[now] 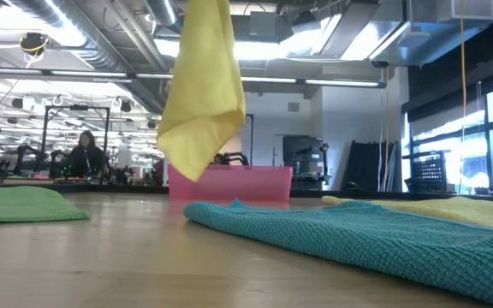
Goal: Fold microfiber towels
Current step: Fold the left yellow microfiber cloth
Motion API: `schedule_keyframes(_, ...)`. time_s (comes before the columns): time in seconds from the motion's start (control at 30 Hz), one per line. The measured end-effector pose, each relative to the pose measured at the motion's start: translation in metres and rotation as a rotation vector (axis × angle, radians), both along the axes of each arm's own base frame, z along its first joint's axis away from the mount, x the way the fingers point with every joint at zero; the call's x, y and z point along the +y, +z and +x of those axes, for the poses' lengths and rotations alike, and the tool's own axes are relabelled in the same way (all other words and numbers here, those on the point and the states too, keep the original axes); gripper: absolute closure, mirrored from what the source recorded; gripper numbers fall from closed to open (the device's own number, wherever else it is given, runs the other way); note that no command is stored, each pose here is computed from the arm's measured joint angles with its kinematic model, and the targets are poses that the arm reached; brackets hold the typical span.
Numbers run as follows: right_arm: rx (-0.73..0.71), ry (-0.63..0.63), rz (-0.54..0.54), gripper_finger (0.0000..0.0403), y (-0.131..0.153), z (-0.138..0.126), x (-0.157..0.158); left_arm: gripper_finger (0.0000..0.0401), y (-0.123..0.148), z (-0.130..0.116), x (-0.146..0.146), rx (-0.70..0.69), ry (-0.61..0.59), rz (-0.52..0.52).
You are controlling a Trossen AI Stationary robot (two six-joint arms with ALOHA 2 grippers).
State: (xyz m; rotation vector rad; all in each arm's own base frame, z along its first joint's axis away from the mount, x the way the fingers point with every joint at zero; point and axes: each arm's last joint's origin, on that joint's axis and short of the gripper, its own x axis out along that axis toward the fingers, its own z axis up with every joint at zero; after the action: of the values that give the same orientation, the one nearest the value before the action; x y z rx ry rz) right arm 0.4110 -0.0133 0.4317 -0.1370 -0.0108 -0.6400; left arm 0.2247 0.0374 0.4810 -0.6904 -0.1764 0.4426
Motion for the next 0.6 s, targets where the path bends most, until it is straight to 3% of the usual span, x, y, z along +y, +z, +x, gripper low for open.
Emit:
schedule_keyframes(0.33,0.093,-0.014,-0.002,0.0392,-0.008,-0.001,0.000,0.0401,-0.002,0.001,-0.011,0.015,-0.037,-0.006)
schedule_keyframes(0.6,0.333,-0.242,-0.028,0.0376,-0.026,-0.012,-0.007,0.0401,0.005,-0.010,-0.014,-0.010,-0.074,-0.004)
